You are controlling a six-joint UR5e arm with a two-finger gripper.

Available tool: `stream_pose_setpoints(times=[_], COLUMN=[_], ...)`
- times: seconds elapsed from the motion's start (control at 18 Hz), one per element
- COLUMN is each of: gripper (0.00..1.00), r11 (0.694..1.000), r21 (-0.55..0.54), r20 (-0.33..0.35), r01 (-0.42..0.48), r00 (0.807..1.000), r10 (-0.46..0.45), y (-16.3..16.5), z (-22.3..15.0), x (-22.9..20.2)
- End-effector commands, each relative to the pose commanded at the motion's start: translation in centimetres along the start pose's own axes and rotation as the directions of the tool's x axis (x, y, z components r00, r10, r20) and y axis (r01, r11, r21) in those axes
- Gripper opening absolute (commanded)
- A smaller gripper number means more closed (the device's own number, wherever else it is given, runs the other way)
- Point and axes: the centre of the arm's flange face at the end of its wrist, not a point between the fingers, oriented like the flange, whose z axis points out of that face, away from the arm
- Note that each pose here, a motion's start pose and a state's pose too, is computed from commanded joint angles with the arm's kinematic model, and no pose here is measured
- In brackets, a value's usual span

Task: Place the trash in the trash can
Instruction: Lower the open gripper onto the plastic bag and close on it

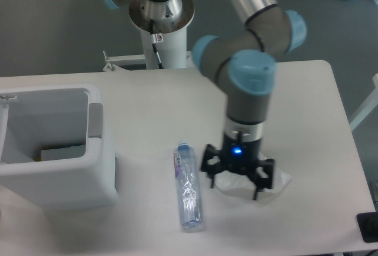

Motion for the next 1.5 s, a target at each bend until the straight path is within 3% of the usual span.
stream_pose_setpoints(times=[0.17, 0.44, 0.72, 1.28, 1.5], gripper=[1.00, 1.00, 1.00, 1.00, 1.00], r11=[0.990, 0.944, 0.922, 0.887, 0.881], r21=[-0.004, 0.045, 0.052, 0.042, 0.041], r20=[-0.044, -0.056, -0.066, -0.143, -0.151], r01=[-0.143, -0.328, -0.383, -0.461, -0.470], r00=[0.989, 0.942, 0.920, 0.875, 0.869], r10=[0.143, 0.330, 0.386, 0.462, 0.471], y=[2.4, 5.3, 6.1, 7.9, 8.0], z=[2.4, 3.8, 5.2, 7.6, 8.1], x=[-1.2, -3.6, -4.0, -0.1, 0.4])
